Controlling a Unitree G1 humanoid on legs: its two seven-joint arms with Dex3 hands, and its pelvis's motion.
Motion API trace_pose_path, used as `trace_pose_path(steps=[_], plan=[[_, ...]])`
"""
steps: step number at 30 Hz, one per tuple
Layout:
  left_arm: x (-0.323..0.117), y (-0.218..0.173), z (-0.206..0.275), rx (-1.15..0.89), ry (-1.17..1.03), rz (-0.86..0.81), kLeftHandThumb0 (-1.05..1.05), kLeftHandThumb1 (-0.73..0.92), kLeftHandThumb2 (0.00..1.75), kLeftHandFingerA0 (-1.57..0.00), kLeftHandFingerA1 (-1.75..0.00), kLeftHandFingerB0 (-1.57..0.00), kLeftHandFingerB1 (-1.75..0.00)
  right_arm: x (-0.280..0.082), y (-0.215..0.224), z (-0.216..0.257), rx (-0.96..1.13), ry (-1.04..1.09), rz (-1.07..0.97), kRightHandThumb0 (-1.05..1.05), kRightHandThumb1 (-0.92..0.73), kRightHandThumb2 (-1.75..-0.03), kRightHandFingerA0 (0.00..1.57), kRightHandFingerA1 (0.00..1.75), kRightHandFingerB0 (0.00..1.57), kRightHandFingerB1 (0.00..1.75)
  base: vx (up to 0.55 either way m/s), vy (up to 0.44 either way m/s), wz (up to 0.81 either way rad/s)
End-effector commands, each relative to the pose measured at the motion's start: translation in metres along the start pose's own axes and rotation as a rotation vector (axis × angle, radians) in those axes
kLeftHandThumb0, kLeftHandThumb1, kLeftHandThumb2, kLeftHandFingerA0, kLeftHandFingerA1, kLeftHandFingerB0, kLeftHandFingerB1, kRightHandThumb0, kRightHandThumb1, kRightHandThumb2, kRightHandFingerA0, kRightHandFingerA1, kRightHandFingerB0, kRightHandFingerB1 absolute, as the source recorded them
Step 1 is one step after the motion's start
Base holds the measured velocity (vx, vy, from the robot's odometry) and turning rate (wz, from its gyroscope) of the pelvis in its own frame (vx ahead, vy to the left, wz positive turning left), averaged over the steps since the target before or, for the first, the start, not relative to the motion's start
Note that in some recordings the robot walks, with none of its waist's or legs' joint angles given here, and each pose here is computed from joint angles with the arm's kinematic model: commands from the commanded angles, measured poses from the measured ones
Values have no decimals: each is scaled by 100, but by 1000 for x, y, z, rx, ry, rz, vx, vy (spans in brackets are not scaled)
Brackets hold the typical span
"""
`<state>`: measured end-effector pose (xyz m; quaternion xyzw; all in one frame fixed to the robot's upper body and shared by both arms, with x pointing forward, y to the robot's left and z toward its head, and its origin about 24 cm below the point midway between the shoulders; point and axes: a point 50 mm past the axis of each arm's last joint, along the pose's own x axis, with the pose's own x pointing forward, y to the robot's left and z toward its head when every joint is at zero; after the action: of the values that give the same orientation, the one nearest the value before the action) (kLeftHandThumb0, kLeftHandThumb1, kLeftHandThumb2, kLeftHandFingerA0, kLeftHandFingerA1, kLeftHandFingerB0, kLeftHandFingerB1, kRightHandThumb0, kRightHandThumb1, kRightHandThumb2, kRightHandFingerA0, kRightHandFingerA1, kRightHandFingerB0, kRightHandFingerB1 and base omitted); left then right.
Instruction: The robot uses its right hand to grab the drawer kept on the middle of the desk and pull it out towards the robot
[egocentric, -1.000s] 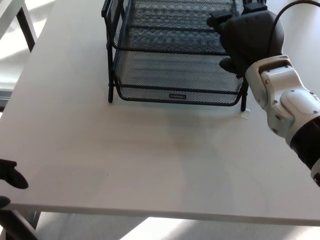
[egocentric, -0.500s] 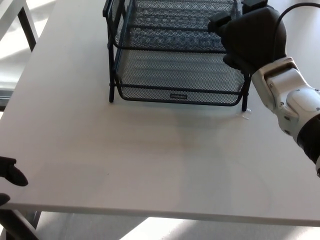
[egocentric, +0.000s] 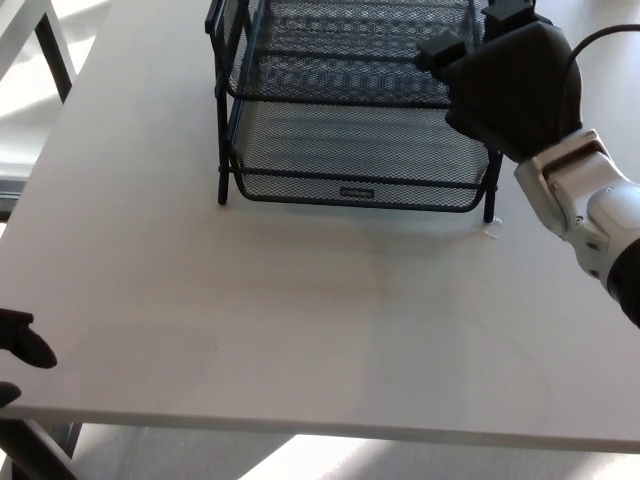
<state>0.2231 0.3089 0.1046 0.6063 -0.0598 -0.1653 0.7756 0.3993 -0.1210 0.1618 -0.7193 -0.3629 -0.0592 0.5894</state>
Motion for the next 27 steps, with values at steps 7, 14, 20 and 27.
trace_pose_path(steps=[7,14,20,27], plan=[[-3,2,-2,16,-9,-20,-26,58,57,-75,-86,-82,-62,-24,-5,-13,12,-36,-194,-45,-48,-55,90,161,98,63,0,0,0],[-4,2,-2,16,-2,-27,-27,59,58,-74,-82,-80,-60,-46,-10,-20,33,-46,-228,-44,-53,-56,92,151,94,66,0,0,0],[-4,1,-3,15,-8,-27,-27,59,58,-74,-82,-80,-61,-66,-18,-22,53,-53,-254,-42,-55,-57,93,150,94,64,0,0,0],[-4,1,-4,1,6,-35,-27,59,58,-74,-80,-80,-58,-92,-22,-19,60,-30,-246,-53,-41,-82,103,125,88,72,0,0,0]])
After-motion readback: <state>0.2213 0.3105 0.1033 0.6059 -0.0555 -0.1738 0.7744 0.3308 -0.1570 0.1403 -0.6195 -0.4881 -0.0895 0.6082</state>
